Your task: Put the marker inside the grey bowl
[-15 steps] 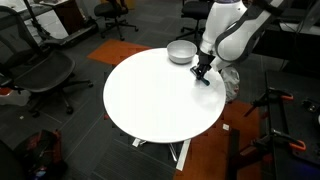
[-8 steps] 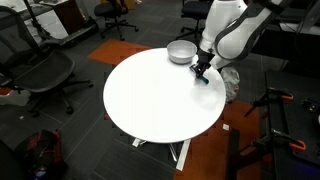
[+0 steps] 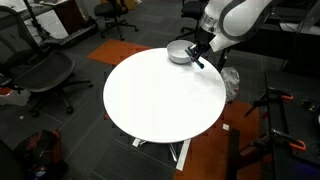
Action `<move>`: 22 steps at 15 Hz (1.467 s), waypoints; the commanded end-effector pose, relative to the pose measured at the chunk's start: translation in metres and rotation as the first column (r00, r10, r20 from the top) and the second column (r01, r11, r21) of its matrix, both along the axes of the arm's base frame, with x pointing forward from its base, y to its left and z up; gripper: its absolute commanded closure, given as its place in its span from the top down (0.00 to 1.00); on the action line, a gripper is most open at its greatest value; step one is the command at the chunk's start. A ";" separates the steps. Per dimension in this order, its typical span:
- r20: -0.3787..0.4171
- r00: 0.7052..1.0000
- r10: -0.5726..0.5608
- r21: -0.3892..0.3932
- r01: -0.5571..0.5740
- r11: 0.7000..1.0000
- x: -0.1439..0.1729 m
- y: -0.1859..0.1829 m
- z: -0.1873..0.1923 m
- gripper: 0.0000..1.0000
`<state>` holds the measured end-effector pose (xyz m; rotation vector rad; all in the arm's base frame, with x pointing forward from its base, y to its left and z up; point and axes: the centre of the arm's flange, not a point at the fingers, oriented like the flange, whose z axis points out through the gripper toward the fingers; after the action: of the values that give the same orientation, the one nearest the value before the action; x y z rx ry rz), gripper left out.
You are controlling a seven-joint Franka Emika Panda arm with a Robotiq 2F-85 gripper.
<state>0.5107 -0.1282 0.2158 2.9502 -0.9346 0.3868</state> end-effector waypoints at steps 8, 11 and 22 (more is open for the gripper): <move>0.096 0.995 0.010 -0.027 -0.007 1.000 0.035 -0.033 0.082 0.05; 0.078 0.997 0.006 -0.017 -0.005 1.000 0.053 -0.041 0.090 0.05; -0.045 0.998 -0.047 0.023 0.048 0.999 0.096 -0.085 0.073 0.05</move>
<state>0.5877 -0.1972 0.2991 2.9295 -1.0030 0.3554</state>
